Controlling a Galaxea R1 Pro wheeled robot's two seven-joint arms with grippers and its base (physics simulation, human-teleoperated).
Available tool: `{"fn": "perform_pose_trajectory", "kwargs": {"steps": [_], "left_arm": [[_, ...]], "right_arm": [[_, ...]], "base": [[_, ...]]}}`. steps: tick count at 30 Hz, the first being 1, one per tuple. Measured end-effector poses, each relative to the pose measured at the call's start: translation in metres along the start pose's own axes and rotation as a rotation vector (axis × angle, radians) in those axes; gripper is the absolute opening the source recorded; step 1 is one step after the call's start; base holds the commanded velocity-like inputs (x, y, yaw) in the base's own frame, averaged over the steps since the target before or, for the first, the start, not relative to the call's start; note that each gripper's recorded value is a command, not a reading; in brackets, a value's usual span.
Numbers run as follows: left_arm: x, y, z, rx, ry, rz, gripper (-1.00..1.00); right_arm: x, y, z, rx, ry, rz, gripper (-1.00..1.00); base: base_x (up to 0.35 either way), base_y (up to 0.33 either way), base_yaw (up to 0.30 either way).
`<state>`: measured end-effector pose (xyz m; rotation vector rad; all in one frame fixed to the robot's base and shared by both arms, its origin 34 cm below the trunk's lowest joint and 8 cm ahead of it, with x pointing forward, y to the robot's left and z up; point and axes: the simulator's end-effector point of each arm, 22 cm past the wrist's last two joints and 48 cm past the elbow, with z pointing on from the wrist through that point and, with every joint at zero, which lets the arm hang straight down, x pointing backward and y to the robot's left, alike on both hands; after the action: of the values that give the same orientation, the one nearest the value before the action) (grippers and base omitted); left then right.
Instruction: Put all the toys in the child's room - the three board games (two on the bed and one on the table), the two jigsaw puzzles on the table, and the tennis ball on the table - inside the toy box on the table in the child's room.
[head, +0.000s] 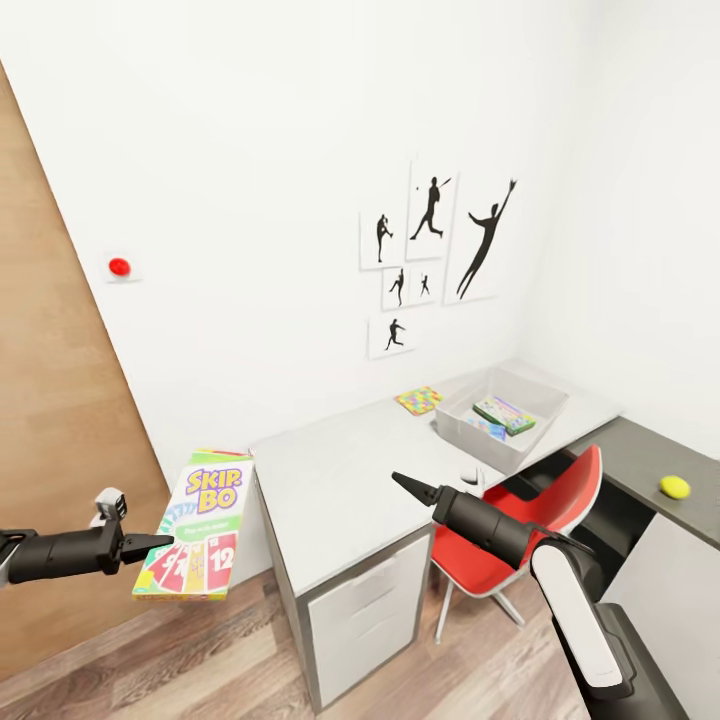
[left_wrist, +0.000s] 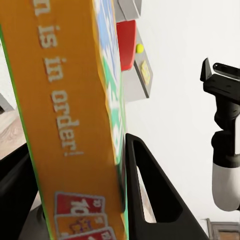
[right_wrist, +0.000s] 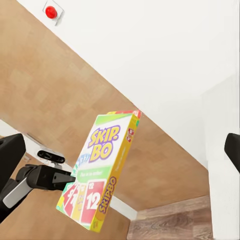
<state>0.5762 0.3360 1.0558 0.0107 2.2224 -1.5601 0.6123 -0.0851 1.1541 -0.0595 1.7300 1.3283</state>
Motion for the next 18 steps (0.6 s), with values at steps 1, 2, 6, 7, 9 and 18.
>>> {"fn": "perform_pose_trajectory", "kwargs": {"steps": [1,2,6,7,9,18], "left_arm": [[-0.0001,-0.0005,-0.0002,0.0,0.0,0.001,-1.0],[-0.0002,-0.0011,-0.0002,0.001,-0.001,0.002,-1.0],[-0.0008,-0.0032,-0.0009,0.002,-0.003,0.007,-1.0],[-0.0009,-0.0036,-0.0012,0.002,-0.003,0.008,-1.0],[-0.0011,-0.0047,-0.0014,0.003,-0.004,0.009,-1.0],[-0.0022,-0.0096,-0.0025,0.007,-0.008,0.019,-1.0]], "right_arm": [[-0.0002,0.0003,-0.0002,0.0,0.0,-0.001,1.0],[-0.0005,0.0008,-0.0003,0.0,-0.001,-0.002,1.0],[-0.0017,0.0026,-0.0009,-0.002,-0.002,-0.005,1.0],[-0.0021,0.0032,-0.001,-0.003,-0.003,-0.006,1.0],[-0.0026,0.0043,-0.0011,-0.004,-0.004,-0.008,1.0],[-0.0052,0.0094,-0.002,-0.009,-0.009,-0.016,1.0]], "base": [[0.0,0.0,-0.202],[0.0,0.0,-0.202],[0.0,0.0,-0.203],[0.0,0.0,-0.203],[0.0,0.0,-0.203],[0.0,0.0,-0.203]]}}
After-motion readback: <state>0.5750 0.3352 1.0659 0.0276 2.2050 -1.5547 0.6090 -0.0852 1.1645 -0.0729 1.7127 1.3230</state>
